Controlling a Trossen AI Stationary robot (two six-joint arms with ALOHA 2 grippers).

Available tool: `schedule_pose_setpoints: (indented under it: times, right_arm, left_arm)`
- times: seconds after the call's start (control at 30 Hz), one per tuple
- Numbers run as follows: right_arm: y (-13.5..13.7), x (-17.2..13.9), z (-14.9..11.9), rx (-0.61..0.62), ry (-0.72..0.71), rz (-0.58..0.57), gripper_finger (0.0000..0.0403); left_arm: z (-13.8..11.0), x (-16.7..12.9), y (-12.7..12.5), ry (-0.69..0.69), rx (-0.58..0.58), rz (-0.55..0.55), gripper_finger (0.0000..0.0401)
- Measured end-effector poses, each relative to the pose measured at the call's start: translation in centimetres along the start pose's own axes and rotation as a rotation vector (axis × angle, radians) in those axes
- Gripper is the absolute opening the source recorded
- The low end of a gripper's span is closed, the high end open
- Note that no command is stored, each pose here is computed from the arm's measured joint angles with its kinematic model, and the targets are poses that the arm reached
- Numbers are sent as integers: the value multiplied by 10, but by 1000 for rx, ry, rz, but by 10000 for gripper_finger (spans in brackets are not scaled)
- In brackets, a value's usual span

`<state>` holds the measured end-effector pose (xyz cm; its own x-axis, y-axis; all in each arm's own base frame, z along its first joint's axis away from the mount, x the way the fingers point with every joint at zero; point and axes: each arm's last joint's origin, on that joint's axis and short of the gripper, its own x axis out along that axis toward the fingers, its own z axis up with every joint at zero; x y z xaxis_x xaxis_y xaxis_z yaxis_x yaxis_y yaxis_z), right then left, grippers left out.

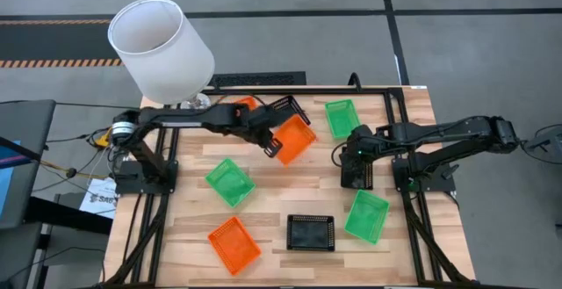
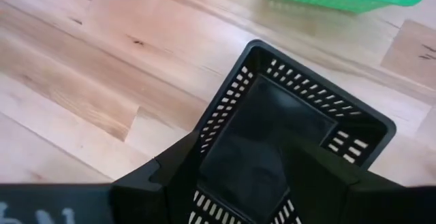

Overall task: Stack baskets by color
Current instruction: Stack the middle orange bin on top of the top orange bin

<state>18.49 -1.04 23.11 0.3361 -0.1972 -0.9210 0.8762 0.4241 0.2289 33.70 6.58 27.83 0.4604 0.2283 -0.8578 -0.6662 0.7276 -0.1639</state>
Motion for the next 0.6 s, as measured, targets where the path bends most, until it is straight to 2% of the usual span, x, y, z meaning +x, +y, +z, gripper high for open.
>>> schedule_pose_setpoints:
  times: [0.17,0.33,0.47,0.53,0.6]
  right_arm:
    - [0,0,1,-6,-32,-14,224]
    - [0,0,2,-5,-45,-15,224]
    - [0,0,2,-6,-45,-15,224]
    - [0,0,2,-6,-46,-16,224]
    - [0,0,2,-6,-47,-16,224]
  left_arm:
    - [-6,-48,14,-153,-225,164,0]
    - [-15,-85,20,-349,-443,232,0]
    - [-23,-102,21,-466,-653,241,0]
    - [-27,-104,20,-480,-742,237,1]
    - [-30,-102,20,-468,-782,250,1]
